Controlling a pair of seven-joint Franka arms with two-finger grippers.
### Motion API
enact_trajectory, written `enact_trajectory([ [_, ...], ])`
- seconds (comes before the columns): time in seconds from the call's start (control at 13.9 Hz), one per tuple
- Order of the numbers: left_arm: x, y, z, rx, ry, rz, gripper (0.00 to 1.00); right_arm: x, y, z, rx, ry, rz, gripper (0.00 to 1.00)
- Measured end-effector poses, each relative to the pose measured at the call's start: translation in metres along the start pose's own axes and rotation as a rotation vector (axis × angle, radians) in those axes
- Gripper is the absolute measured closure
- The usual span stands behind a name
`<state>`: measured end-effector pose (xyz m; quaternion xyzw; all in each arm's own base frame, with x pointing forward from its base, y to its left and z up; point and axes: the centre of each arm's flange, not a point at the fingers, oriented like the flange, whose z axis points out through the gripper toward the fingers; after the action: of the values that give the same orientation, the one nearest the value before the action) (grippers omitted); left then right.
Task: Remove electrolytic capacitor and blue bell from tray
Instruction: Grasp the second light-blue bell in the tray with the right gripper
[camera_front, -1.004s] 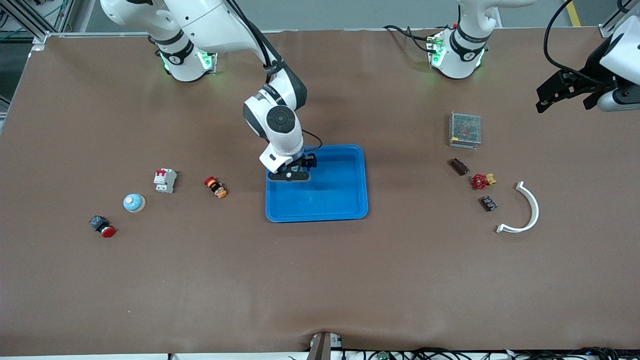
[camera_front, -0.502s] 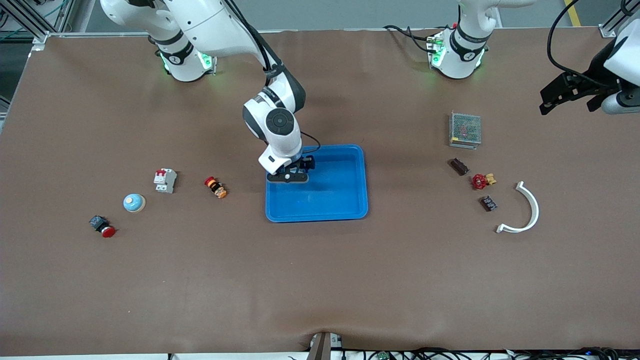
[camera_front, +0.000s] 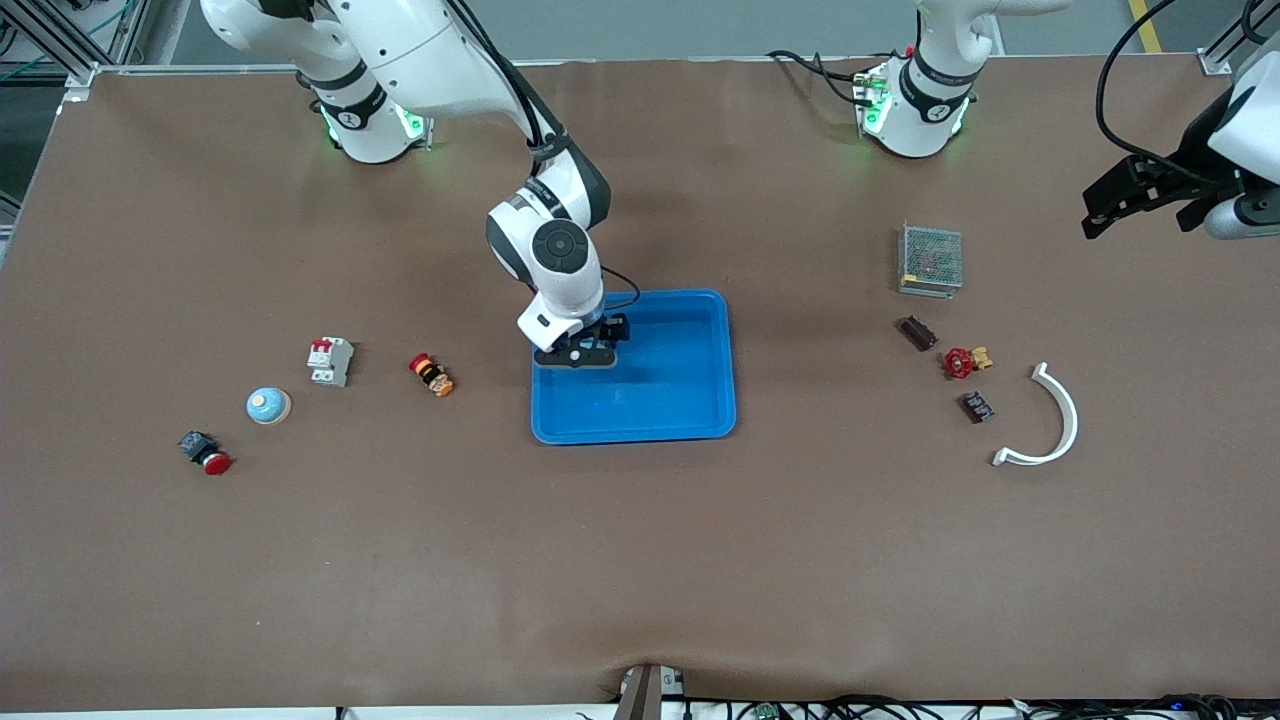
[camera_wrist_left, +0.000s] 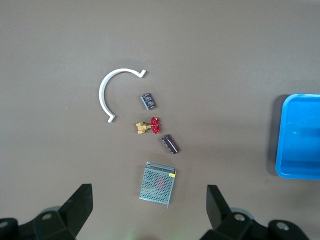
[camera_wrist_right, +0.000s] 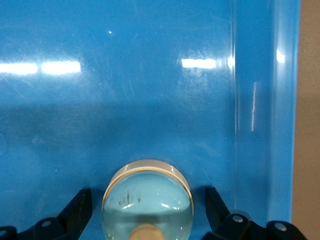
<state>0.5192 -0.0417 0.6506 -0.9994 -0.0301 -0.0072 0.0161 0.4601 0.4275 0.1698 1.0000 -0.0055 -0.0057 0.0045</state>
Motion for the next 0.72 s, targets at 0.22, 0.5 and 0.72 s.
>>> enact_trajectory([
  [0.22,0.0005,-0.0022,0.0003,0.0,-0.001,-0.004,0.0,0.0006,-0.0003,-0.0007,0.002,0.002,0.0,0.06],
  [0.5,0.0005,-0.0021,-0.0009,0.0,0.002,-0.004,0.0,0.0031,-0.0009,-0.0067,0.008,0.01,0.002,0.31],
  [0.72,0.0005,-0.0022,-0.0013,0.0,0.003,-0.004,0.0,0.0031,-0.0009,-0.0067,0.008,0.01,0.002,0.31],
])
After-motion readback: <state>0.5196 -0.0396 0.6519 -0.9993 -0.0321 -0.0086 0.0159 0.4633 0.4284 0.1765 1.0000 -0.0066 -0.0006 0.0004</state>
